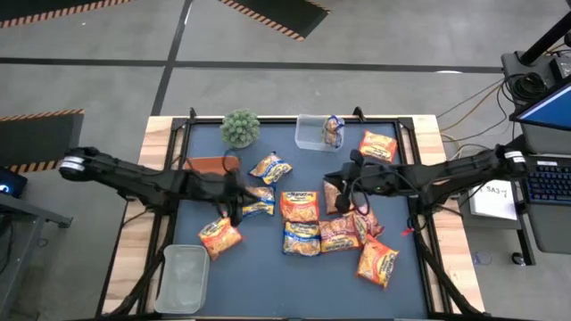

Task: Sort Maruchan noodles
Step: Put the orange noodle pack into the orange bin

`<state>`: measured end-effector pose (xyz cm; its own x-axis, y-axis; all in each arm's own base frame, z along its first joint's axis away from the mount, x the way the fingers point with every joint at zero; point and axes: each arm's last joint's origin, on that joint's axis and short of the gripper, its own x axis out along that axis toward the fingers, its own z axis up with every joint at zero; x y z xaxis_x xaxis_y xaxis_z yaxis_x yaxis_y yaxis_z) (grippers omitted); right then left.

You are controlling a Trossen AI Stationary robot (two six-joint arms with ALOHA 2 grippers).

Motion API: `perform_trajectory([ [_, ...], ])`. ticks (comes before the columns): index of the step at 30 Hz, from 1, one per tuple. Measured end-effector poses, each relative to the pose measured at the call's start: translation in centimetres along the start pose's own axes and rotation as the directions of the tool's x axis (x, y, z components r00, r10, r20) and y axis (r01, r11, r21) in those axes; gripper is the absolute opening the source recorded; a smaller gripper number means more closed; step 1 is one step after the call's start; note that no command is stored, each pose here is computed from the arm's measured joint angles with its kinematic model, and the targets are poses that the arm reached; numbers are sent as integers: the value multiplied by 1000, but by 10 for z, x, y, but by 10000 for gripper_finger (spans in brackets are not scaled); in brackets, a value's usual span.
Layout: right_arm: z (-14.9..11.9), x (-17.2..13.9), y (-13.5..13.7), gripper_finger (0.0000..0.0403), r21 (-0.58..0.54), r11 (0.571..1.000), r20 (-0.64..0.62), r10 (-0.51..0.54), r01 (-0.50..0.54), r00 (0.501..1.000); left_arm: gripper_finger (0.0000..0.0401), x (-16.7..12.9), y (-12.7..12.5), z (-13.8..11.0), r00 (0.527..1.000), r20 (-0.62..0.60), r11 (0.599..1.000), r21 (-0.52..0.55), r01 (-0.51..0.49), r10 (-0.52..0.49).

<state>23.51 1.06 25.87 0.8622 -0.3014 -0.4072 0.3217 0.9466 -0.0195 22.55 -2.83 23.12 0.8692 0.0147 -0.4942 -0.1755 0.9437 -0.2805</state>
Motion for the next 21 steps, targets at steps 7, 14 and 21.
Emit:
perform_trajectory([
  [7,3,-17,-7,31,-57,998,60,5,-2,998,0,7,-31,6,932,-353,994,-29,-103,87],
  [14,-13,-21,-10,31,-60,998,90,19,-13,996,0,14,-66,2,807,-590,1000,-4,-29,21],
  [21,-23,-18,-11,31,-103,995,125,24,-11,992,15,18,-85,-14,763,-645,999,28,-24,36],
])
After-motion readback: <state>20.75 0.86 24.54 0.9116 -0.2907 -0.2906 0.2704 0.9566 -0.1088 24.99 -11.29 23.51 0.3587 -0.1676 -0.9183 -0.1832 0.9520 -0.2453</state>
